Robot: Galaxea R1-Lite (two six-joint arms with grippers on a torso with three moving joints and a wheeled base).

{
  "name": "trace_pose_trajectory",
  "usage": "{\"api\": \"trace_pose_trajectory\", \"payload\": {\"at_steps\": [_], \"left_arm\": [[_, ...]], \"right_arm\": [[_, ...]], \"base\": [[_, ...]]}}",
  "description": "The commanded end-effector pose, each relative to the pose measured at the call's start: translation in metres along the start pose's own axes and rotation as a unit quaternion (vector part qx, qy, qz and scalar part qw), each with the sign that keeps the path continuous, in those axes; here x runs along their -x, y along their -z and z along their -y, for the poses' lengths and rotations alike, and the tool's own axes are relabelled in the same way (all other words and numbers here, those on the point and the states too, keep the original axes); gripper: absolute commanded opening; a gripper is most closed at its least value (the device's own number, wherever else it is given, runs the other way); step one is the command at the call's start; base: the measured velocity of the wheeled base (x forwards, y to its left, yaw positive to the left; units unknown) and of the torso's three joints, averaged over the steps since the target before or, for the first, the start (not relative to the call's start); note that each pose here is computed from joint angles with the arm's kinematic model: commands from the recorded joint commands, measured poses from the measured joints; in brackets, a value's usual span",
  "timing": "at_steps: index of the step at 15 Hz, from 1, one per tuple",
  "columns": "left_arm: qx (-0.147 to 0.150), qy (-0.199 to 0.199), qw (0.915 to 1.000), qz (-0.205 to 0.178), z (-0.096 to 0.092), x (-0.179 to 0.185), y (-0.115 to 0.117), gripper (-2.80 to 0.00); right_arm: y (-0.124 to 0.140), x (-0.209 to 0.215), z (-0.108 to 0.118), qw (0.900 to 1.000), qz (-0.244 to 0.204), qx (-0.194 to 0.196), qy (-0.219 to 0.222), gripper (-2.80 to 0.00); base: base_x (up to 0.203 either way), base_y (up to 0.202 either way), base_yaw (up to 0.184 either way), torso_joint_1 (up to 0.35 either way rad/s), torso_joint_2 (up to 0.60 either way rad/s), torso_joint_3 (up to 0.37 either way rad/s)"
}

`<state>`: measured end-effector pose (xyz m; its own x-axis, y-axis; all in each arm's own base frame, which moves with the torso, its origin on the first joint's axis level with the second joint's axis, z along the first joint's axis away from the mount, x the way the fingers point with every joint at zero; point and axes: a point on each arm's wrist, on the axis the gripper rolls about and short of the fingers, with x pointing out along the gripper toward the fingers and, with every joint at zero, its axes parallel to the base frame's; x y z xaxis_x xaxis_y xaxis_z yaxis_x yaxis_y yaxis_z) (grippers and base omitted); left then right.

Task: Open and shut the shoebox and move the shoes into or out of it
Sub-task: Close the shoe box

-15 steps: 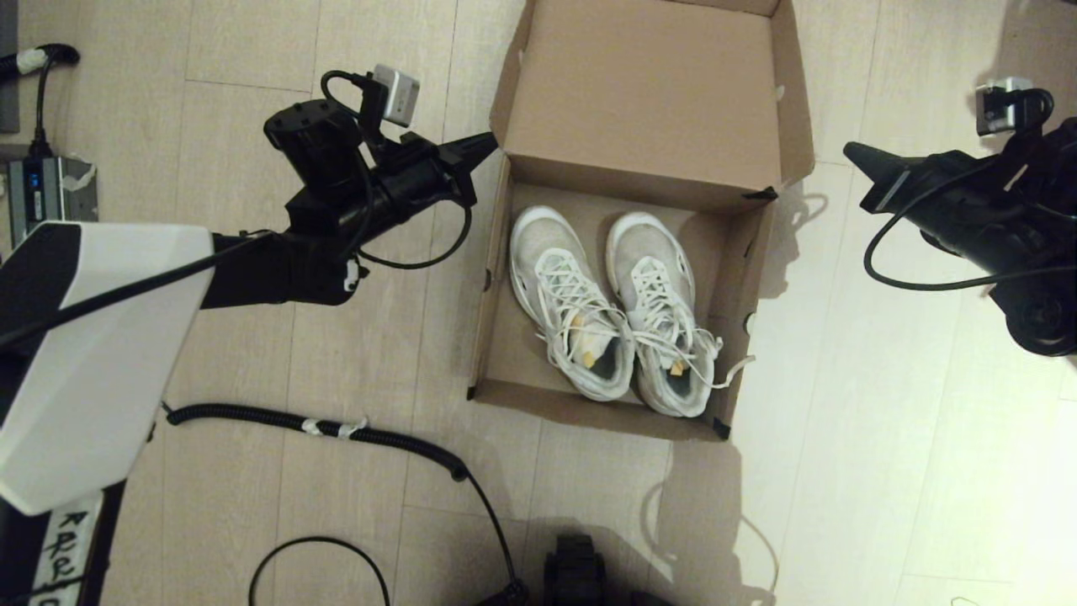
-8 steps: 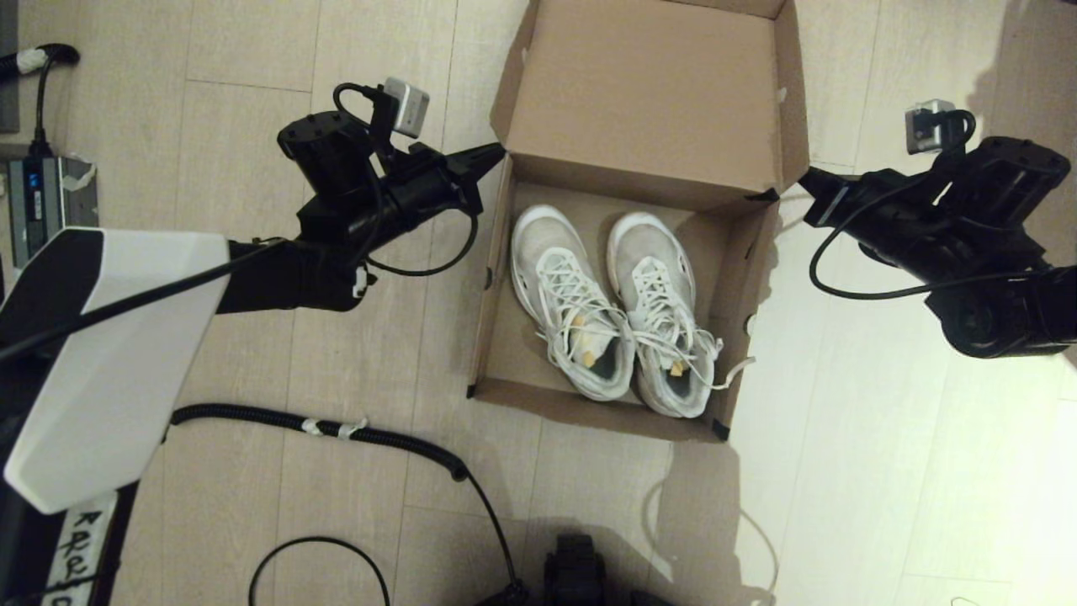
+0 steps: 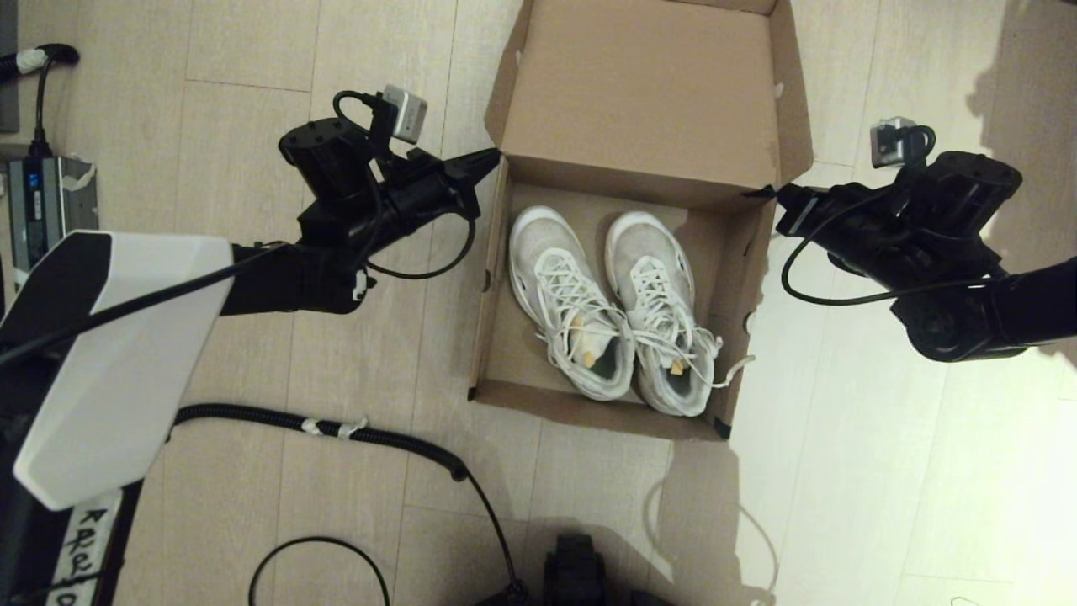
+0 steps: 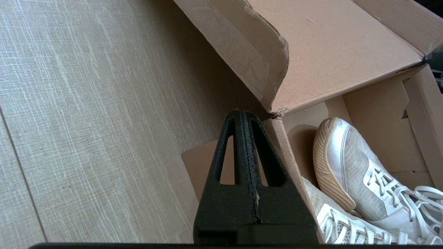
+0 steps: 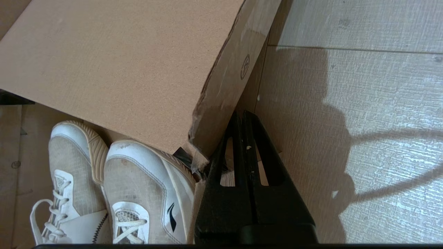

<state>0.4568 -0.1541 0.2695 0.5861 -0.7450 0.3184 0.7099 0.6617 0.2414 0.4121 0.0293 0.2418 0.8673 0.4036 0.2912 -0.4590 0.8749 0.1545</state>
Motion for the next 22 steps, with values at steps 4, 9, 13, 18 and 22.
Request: {"api": "trace_pose_trajectory", "payload": {"at_steps": [4,9,13,18,22], "left_arm": [[-0.001,0.003,1.0000,0.003,0.001,-0.001,-0.001,-2.80],[-0.002,0.005,0.9999,0.010,0.004,-0.002,-0.007,-2.80],[-0.005,0.005,0.9999,0.015,0.004,-0.001,-0.012,-2.80],[0.000,0.004,0.9999,0.010,0.004,-0.002,-0.006,-2.80],[0.037,0.003,0.9992,-0.012,0.004,-0.005,0.029,-2.80]], "right_arm": [[-0.009,-0.001,-0.003,1.000,0.014,0.005,-0.005,-2.80],[-0.016,-0.001,-0.005,1.000,0.022,-0.016,-0.009,-2.80],[-0.023,0.000,-0.008,0.999,0.030,-0.015,-0.010,-2.80],[-0.016,0.003,-0.012,0.999,0.022,-0.032,0.002,-2.80],[0.030,-0.009,-0.012,0.997,-0.019,-0.073,0.020,-2.80]], "base": [[0.000,0.000,0.000,0.000,0.00,0.000],[0.000,0.000,0.000,0.000,0.00,0.000],[0.000,0.000,0.000,0.000,0.00,0.000],[0.000,0.000,0.000,0.000,0.00,0.000],[0.000,0.000,0.000,0.000,0.00,0.000]]}}
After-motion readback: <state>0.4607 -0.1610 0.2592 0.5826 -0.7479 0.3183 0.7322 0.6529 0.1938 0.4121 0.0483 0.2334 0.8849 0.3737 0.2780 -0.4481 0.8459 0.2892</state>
